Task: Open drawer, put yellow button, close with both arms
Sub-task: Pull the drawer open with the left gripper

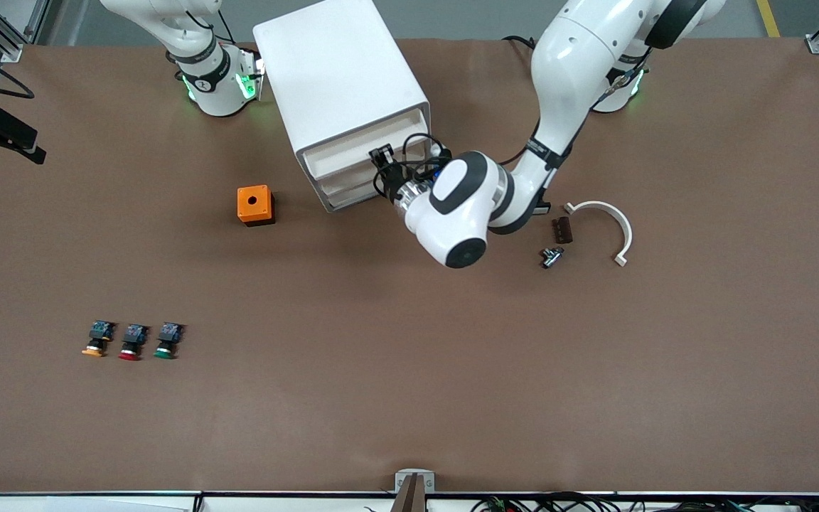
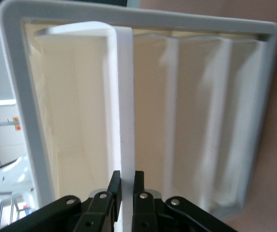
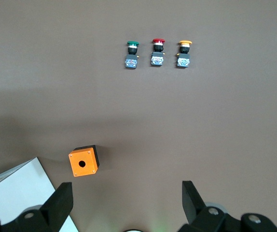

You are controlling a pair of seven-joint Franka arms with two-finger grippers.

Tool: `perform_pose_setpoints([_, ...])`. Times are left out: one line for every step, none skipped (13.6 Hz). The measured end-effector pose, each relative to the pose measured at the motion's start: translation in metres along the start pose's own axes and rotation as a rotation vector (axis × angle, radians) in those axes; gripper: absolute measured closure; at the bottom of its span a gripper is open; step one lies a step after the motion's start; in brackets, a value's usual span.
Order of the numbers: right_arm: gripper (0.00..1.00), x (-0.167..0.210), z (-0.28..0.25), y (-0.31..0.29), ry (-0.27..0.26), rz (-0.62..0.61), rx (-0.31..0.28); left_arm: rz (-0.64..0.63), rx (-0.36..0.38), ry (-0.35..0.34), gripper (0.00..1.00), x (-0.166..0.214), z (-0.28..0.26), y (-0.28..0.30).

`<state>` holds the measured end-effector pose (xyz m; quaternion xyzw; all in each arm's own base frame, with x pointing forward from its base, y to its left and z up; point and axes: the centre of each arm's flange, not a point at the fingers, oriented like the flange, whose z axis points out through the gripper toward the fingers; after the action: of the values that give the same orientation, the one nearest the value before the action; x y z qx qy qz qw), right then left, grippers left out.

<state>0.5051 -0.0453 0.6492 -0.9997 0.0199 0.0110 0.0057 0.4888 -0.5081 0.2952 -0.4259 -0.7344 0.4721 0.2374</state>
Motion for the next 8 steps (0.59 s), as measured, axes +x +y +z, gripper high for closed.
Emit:
perform_pose_setpoints([0.00,0.000,0.000,0.000,0.003,0.000,0.000,0.002,-0.010,-0.031,0.87,0.004,-0.023,0.008])
perform_pose_setpoints([0.00,0.000,0.000,0.000,0.004,0.000,0.000,0.004,-0.019,-0.062,0.87,0.009,-0.045,0.016])
perform_pose_setpoints([0.00,0.001,-0.001,0.000,0.005,0.000,0.000,0.008,-0.031,-0.090,0.87,0.014,-0.065,0.024])
perform_pose_setpoints([0.00,0.002,-0.001,0.000,0.006,0.001,-0.001,0.013,-0.046,-0.110,0.87,0.018,-0.080,0.029])
perform_pose_setpoints([0.00,0.005,0.001,0.000,0.003,0.001,-0.001,0.024,-0.062,-0.123,0.87,0.019,-0.090,0.032])
perform_pose_setpoints([0.00,0.009,0.006,0.000,-0.003,0.001,-0.003,0.037,-0.076,-0.133,0.87,0.020,-0.097,0.033])
perform_pose_setpoints([0.00,0.015,0.013,0.001,-0.010,0.001,-0.009,0.047,-0.088,-0.142,0.87,0.020,-0.103,0.034])
perform_pose_setpoints([0.00,0.023,0.022,0.003,-0.015,0.002,-0.027,0.058,-0.100,-0.152,0.87,0.021,-0.108,0.036])
